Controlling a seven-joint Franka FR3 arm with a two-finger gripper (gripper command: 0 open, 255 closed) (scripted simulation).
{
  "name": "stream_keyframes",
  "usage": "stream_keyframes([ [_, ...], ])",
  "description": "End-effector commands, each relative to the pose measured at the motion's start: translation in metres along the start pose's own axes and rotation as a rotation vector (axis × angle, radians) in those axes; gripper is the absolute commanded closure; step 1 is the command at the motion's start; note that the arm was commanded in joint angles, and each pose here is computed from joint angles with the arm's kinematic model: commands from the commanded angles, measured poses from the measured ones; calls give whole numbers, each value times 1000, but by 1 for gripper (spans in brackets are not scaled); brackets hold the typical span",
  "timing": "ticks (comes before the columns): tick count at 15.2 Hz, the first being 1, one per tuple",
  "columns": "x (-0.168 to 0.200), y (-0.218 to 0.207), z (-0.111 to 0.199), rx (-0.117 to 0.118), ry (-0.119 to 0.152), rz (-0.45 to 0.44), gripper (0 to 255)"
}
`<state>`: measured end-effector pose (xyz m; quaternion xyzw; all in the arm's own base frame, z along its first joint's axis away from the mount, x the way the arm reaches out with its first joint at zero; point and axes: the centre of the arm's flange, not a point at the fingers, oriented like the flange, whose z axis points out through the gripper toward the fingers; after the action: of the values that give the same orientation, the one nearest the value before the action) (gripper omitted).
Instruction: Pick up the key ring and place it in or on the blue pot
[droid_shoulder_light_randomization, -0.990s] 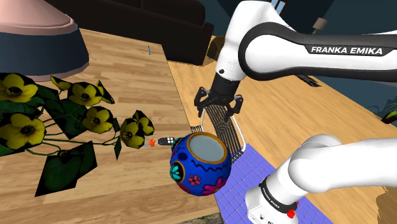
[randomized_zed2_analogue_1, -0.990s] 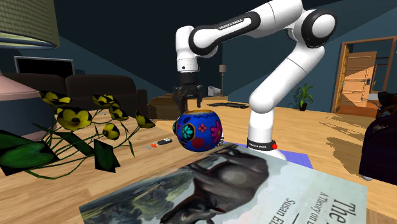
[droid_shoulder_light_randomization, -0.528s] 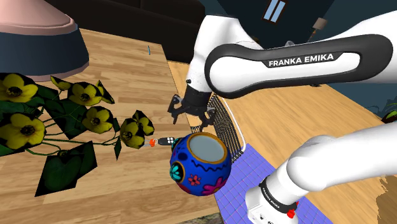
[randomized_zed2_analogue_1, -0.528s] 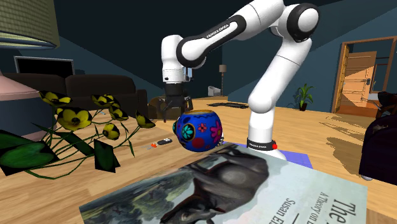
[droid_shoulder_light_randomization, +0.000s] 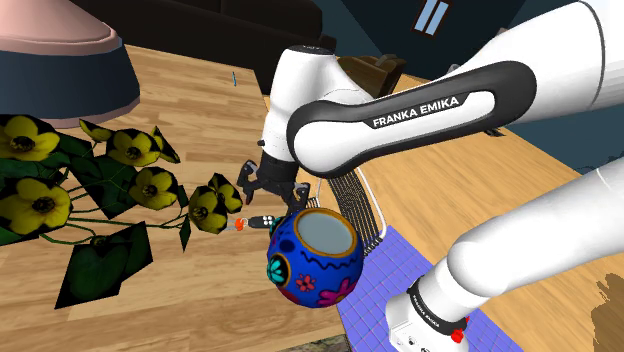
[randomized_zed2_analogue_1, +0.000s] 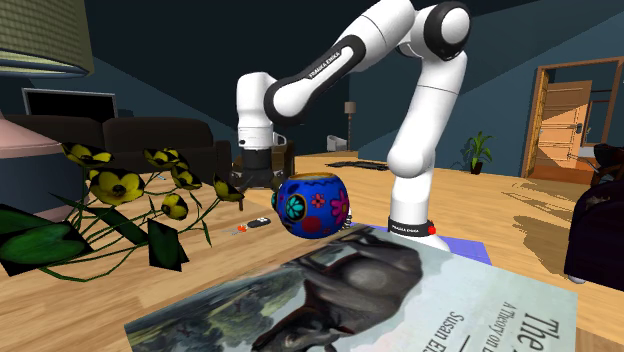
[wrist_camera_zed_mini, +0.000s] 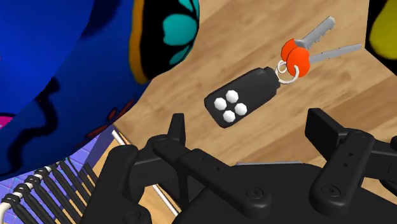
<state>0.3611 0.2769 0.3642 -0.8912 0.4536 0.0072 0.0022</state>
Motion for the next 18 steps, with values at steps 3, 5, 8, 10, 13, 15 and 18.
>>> stream_keyframes([
  [3,0,-1,25,1,0,1,0],
  [5,0,-1,25,1,0,1,0],
  [8,0,-1,25,1,0,1,0],
  [10,0,-1,25,1,0,1,0],
  [13,0,-1,25,1,0,1,255],
  [15,0,-1,25,1,0,1,255],
  [18,0,-1,25,1,0,1,255],
])
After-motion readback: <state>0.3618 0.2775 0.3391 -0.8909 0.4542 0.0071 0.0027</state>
